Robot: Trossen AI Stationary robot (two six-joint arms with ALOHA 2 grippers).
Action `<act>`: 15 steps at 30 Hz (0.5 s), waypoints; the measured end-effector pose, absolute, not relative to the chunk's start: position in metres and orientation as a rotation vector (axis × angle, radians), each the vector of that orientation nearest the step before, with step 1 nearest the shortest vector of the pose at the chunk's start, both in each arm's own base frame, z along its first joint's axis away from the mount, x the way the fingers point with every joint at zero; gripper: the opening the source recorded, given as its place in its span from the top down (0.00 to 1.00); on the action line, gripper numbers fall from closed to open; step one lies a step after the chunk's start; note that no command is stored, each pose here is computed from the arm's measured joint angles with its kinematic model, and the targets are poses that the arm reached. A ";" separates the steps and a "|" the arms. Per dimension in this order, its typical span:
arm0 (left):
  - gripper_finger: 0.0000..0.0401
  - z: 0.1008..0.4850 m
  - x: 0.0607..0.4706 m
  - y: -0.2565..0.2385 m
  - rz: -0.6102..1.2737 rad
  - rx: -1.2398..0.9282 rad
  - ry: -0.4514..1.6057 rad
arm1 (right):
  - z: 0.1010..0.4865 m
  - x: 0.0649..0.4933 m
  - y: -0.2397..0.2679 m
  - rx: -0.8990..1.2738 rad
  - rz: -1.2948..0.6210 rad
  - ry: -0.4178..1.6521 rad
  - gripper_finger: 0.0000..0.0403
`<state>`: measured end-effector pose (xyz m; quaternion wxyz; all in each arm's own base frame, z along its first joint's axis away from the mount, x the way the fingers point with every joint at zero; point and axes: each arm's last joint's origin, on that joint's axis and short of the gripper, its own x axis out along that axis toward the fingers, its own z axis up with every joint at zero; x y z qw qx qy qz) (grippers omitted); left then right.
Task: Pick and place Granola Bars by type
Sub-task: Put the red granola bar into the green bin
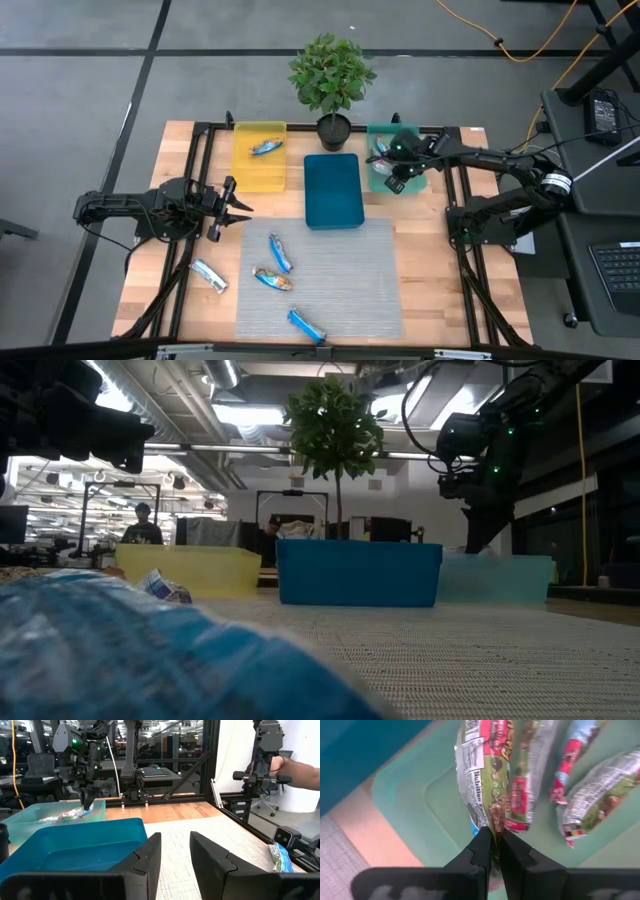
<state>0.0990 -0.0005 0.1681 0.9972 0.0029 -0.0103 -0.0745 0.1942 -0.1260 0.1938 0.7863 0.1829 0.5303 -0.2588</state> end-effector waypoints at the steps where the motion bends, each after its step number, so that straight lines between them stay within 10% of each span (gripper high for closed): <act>1: 0.76 0.168 0.099 -0.001 -0.149 0.006 -0.021 | 0.194 0.195 -0.125 0.392 -0.552 1.144 0.91; 15: 0.76 0.168 0.099 0.000 -0.149 0.006 -0.021 | 0.194 0.196 -0.123 0.388 -0.544 1.144 0.89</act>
